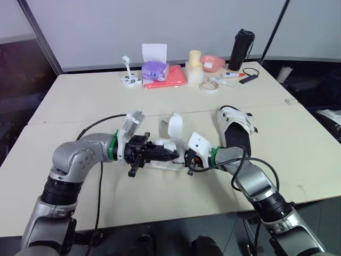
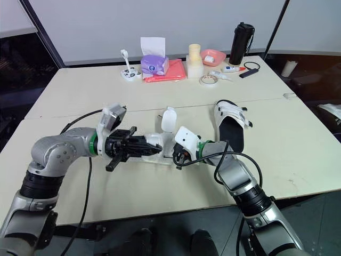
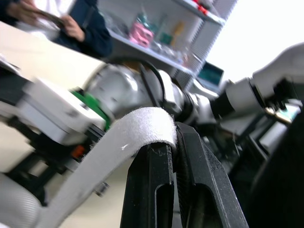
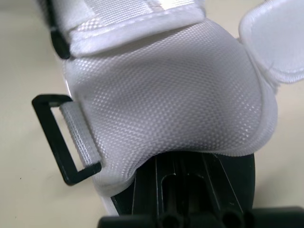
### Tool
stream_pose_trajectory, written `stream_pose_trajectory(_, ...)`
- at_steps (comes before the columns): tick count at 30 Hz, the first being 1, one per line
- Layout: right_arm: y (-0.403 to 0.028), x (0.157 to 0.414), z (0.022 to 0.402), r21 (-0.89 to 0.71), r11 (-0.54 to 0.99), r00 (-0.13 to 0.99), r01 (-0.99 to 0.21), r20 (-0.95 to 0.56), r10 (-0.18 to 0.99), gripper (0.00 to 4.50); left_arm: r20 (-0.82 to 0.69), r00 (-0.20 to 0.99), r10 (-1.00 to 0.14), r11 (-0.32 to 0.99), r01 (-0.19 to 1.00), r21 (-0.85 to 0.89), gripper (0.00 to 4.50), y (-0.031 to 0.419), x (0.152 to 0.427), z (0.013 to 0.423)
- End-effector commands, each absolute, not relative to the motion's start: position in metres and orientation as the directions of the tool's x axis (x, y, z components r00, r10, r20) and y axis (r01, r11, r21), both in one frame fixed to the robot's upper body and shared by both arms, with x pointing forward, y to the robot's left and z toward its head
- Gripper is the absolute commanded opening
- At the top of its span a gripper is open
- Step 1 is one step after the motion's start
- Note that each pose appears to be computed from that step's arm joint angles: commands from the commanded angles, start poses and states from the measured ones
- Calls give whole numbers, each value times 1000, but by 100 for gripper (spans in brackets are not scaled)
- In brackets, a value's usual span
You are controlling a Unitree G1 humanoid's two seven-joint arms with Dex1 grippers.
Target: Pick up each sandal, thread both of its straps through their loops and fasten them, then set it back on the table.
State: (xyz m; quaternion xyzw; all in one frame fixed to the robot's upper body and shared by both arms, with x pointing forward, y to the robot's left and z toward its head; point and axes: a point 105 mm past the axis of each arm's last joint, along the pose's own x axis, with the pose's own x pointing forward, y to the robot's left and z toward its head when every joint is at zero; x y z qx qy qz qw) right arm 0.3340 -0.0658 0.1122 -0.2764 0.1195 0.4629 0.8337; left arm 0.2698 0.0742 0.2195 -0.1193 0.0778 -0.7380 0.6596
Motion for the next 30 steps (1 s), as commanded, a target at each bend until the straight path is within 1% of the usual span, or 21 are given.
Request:
stream_pose_trajectory(1, -64, 330, 99, -316, 406, 514, -858, -495, 701, 0, 172, -97, -980, -131, 972, -197, 4, 78, 276, 252)
stream_pose_trajectory(6, -63, 330, 99, -316, 404, 513, -858, -494, 702, 0, 156, -11, -988, -56, 956, -288, 4, 77, 297, 234)
stream_pose_trajectory(11, -63, 330, 99, -316, 406, 514, -857, -496, 700, 0, 158, 111, -981, 45, 927, -371, 4, 77, 326, 219)
stream_pose_trajectory(19, -64, 328, 98, -313, 407, 514, -858, -500, 697, 0, 184, 240, -953, 143, 893, -426, 4, 78, 360, 202)
stream_pose_trajectory(26, -65, 327, 98, -314, 408, 515, -857, -505, 693, 0, 181, 260, -949, 147, 868, -475, 4, 75, 369, 183)
stream_pose_trajectory(30, -64, 327, 97, -313, 405, 512, -859, -507, 693, 0, 201, 249, -947, 107, 839, -534, 4, 68, 372, 178)
